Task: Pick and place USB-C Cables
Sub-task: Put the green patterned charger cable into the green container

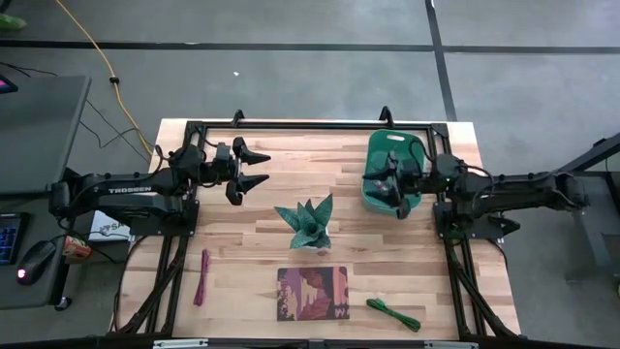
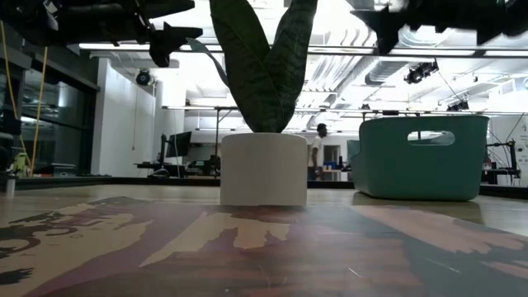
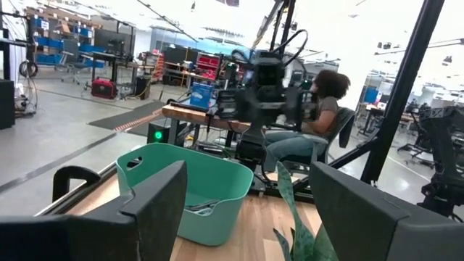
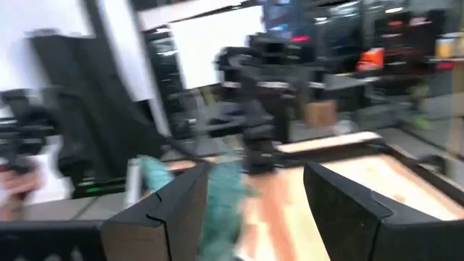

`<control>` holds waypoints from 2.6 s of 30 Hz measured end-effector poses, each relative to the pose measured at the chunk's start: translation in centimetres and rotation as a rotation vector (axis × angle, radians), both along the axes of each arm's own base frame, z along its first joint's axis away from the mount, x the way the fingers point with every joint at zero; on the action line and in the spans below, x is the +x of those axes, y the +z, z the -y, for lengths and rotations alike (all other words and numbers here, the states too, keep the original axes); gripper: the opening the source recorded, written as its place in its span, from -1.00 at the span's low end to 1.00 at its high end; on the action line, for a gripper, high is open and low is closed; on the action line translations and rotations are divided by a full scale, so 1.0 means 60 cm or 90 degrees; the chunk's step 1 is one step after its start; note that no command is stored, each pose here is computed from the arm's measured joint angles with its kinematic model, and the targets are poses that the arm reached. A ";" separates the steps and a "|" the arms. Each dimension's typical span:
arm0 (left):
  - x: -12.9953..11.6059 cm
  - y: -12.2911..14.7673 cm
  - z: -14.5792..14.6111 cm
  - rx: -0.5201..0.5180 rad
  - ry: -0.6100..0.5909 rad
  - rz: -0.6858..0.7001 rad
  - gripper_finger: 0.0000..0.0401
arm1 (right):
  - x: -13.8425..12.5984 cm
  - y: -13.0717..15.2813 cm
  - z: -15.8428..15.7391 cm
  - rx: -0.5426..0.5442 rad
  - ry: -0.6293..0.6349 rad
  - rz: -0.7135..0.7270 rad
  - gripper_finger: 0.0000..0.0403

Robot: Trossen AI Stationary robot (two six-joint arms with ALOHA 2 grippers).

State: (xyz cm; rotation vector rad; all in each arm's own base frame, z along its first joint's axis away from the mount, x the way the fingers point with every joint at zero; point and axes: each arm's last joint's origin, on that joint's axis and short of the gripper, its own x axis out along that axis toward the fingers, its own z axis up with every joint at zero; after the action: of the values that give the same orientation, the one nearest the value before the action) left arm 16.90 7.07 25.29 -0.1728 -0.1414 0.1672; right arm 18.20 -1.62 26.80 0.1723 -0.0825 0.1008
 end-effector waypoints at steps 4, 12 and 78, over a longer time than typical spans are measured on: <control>0.000 0.001 0.000 0.002 0.000 0.003 0.35 | 0.006 0.026 -0.037 0.009 0.014 -0.122 0.09; 0.000 0.004 0.000 0.007 0.000 0.013 0.35 | -0.002 0.080 -0.112 0.139 0.015 -0.346 0.09; 0.006 -0.007 0.010 -0.038 -0.016 -0.020 0.35 | 0.098 -0.229 -0.479 0.246 -0.177 -1.124 0.09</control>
State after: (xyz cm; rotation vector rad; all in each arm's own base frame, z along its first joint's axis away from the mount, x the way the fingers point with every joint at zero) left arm 17.23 6.50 24.86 -0.2311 -0.1029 0.1496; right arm 24.07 27.10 13.07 0.5774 1.6411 -0.3696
